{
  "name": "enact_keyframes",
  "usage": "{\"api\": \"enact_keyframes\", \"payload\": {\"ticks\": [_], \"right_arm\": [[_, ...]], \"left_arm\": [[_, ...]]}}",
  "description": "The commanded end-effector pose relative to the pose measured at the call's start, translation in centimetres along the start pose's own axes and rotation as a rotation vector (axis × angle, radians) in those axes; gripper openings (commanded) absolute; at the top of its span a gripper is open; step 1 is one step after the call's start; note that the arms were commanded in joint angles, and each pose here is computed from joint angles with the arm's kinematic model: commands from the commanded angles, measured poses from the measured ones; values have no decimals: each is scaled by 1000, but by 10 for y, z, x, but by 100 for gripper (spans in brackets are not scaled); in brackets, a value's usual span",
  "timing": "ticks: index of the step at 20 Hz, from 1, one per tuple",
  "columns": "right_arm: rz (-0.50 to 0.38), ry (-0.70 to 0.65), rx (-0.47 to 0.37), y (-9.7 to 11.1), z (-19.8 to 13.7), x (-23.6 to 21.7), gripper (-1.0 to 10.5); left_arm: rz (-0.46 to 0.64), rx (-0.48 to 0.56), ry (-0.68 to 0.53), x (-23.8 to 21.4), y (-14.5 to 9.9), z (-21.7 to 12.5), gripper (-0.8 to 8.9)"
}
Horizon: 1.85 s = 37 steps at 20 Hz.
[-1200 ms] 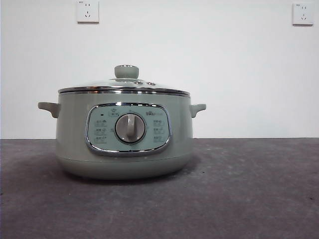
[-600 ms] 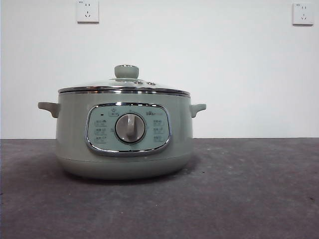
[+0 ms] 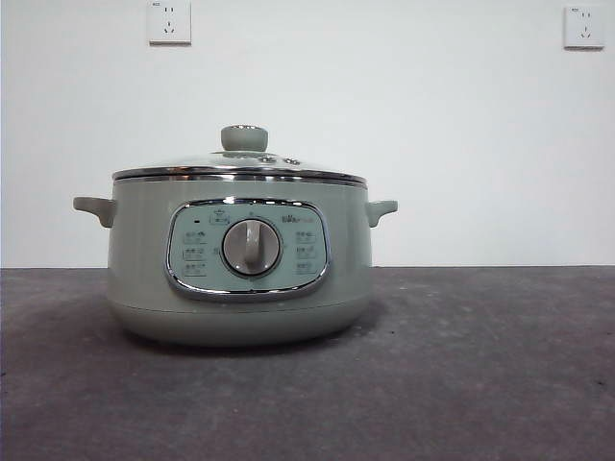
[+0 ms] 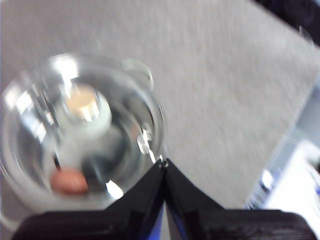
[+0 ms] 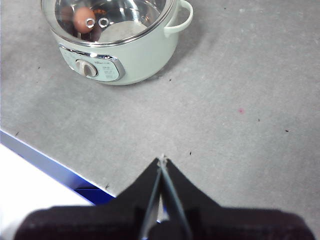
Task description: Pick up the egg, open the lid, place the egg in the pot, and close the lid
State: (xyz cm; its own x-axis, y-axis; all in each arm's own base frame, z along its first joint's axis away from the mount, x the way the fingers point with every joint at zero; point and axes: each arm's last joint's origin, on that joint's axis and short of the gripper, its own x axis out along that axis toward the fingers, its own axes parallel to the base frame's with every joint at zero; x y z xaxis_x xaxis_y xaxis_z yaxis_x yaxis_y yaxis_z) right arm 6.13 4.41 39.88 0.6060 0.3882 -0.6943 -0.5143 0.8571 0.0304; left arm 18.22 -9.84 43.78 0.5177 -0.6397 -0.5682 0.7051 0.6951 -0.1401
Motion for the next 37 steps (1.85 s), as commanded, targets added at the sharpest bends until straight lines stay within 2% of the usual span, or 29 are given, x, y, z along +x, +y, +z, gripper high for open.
{"api": "enact_keyframes", "payload": {"ticks": [1,5,9,11,14,21,25,31,33,34,37], "right_arm": [[1,2,7,0,0,2,2],[1,1,7,0,0,2,2],[1,2,7,0,0,2,2],[1,1,7,0,0,2,2],[1,1,7,0,0,2,2],[1,1,7,0,0,2,2],[1,2,7,0,0,2,2],[1,1,7,0,0,2,2],[1,1,7,0,0,2,2],[1,1,7,0,0,2,2],[1,2,7,0,0,2,2]], "left_arm": [[52,49,-124,-12,7,8,-4],[211,133,-346,-64,10,9,-4],[427,177,-493,-111,4,-18,-4],[536,201,-555,-116,2,-42,-4],[695,196,-602,-97,11,-87,-4],[696,58,-541,-10,39,-210,-4],[720,-30,-531,21,45,-259,-4],[718,-63,-537,44,48,-296,-4],[721,-110,-522,51,51,-305,-4],[719,-138,-488,52,51,-308,-4],[718,-139,-482,53,51,-309,-4]]}}
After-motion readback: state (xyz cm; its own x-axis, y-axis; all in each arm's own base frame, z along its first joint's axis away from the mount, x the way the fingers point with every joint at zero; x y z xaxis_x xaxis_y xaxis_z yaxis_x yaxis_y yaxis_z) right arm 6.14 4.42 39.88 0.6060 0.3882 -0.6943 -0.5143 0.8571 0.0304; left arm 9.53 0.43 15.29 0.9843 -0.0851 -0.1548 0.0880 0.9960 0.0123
